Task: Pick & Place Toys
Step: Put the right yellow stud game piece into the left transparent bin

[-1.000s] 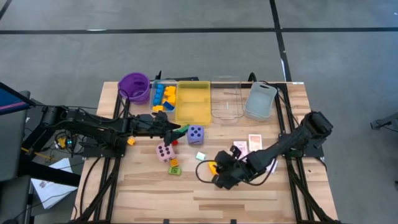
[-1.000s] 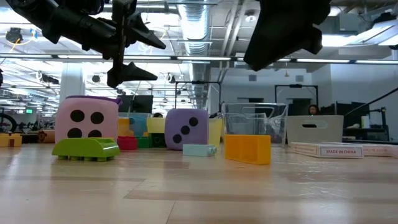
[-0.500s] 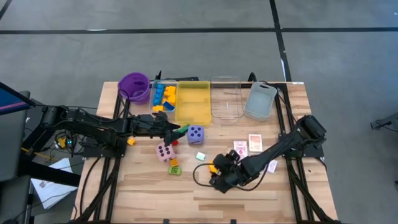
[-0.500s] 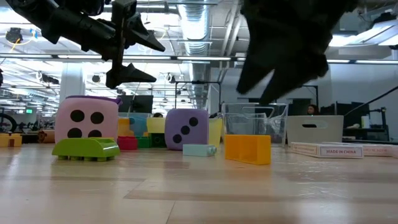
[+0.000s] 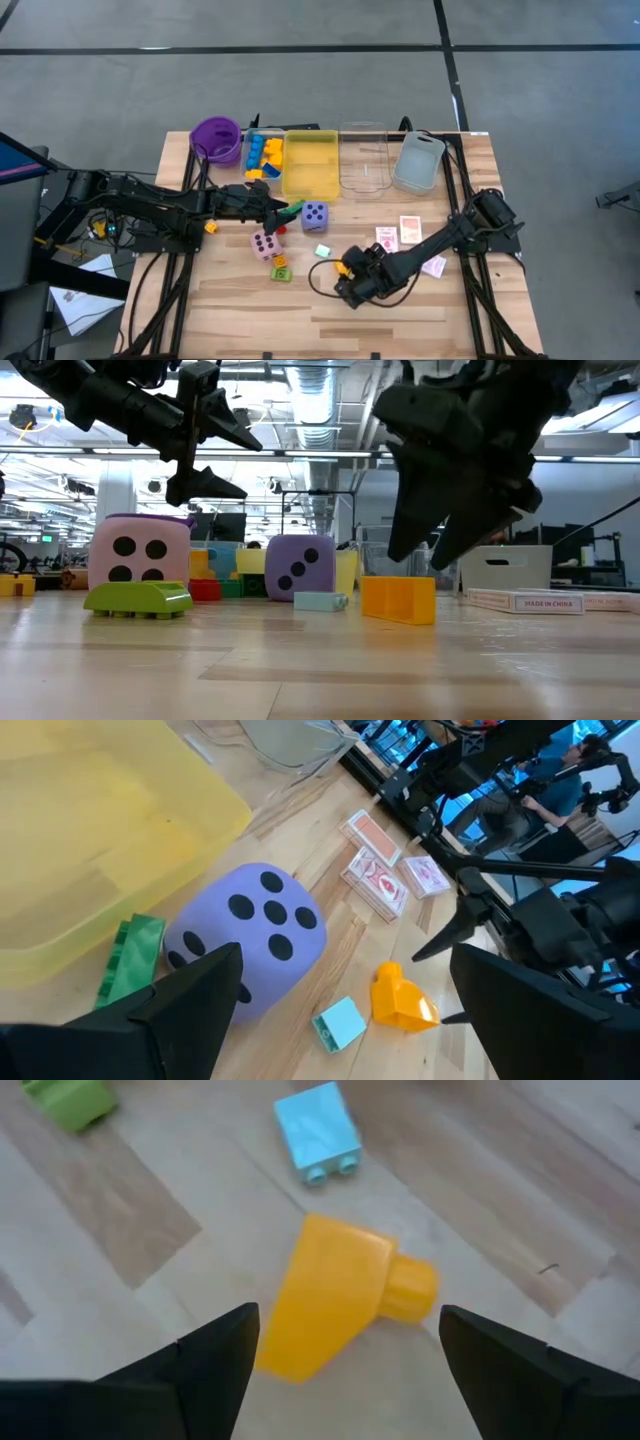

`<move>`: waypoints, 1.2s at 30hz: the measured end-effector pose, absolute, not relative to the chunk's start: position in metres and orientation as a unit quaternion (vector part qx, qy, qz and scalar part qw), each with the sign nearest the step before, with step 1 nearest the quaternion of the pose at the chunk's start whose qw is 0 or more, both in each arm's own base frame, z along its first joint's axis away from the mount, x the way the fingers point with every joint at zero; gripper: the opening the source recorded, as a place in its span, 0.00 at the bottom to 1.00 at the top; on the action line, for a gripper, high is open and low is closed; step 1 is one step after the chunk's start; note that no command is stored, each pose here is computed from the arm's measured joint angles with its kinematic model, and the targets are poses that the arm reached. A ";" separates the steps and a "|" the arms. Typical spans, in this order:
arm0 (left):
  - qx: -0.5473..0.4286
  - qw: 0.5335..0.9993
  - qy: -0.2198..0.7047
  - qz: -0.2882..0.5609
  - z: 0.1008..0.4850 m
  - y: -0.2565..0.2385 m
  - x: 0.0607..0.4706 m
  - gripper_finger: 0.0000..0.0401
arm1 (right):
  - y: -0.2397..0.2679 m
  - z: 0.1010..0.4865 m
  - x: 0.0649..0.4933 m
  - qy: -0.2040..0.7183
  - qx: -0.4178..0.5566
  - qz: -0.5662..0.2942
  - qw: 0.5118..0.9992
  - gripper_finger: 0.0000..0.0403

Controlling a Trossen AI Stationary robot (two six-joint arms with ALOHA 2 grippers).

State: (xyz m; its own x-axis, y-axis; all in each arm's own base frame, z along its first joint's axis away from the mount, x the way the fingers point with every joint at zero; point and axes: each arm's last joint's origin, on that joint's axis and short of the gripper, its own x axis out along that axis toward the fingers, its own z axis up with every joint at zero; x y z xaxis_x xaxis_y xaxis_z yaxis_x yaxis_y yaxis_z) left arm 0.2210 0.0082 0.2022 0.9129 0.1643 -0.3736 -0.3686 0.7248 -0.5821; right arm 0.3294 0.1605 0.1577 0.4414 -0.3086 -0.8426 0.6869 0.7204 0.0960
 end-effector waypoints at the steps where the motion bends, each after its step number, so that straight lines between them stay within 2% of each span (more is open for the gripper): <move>1: -0.341 0.916 0.150 0.146 0.202 0.008 0.221 0.88 | 0.159 0.158 0.330 0.434 0.218 -0.306 0.819 0.75; 13: -0.341 0.917 0.150 0.145 0.202 0.008 0.221 0.88 | 0.138 0.158 0.340 0.434 0.238 -0.320 0.808 0.76; 26: -0.341 0.916 0.150 0.145 0.202 0.008 0.221 0.88 | 0.118 0.157 0.348 0.454 0.273 -0.322 0.784 0.88; 36: -0.341 0.917 0.150 0.145 0.202 0.008 0.221 0.88 | 0.118 0.156 0.348 0.466 0.291 -0.314 0.774 0.90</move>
State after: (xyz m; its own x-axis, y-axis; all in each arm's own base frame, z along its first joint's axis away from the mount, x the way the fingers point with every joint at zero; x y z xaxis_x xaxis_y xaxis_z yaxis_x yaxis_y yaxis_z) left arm 0.2210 0.0082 0.2021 0.9126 0.1643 -0.3743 -0.3690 0.7250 -0.5816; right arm 0.3484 0.1182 0.1562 0.3690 -0.2142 -0.9044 0.7574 0.6333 0.1590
